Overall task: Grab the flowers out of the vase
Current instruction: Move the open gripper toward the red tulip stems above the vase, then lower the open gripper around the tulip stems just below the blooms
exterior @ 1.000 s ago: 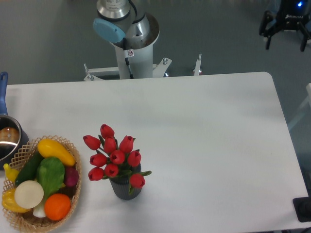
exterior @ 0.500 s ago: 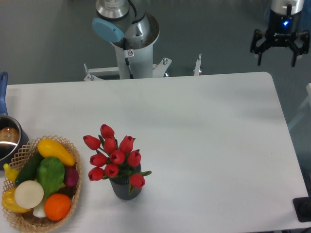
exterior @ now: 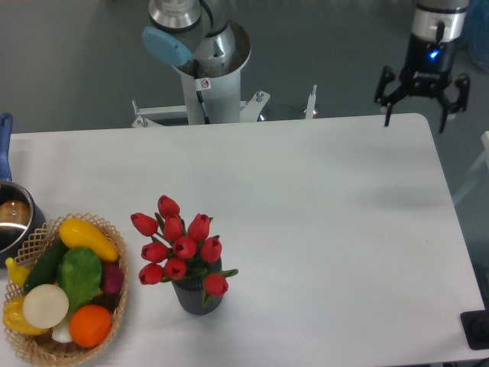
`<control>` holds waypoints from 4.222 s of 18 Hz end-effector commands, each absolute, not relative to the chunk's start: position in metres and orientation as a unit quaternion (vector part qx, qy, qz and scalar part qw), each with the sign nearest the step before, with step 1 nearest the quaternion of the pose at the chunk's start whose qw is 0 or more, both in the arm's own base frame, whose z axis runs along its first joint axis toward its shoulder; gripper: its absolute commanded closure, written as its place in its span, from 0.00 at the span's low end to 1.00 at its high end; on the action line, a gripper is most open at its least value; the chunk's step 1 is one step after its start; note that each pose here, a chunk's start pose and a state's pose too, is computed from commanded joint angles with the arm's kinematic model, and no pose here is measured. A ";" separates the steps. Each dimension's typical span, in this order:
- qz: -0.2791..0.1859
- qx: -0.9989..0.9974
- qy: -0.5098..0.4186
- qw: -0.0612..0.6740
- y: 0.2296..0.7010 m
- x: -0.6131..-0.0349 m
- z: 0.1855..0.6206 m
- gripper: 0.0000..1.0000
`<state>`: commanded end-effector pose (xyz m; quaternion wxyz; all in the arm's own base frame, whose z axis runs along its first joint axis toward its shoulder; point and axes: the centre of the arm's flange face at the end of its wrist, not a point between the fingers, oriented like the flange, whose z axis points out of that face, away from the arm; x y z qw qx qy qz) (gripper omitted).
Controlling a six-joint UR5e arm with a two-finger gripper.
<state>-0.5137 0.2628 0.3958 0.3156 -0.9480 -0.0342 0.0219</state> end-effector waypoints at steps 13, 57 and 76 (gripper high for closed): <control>-0.067 -0.935 0.058 0.344 0.386 -0.434 0.361 0.00; -0.127 -0.859 0.190 0.458 0.505 -0.359 0.311 0.00; -0.136 -0.854 0.202 0.459 0.526 -0.357 0.305 0.00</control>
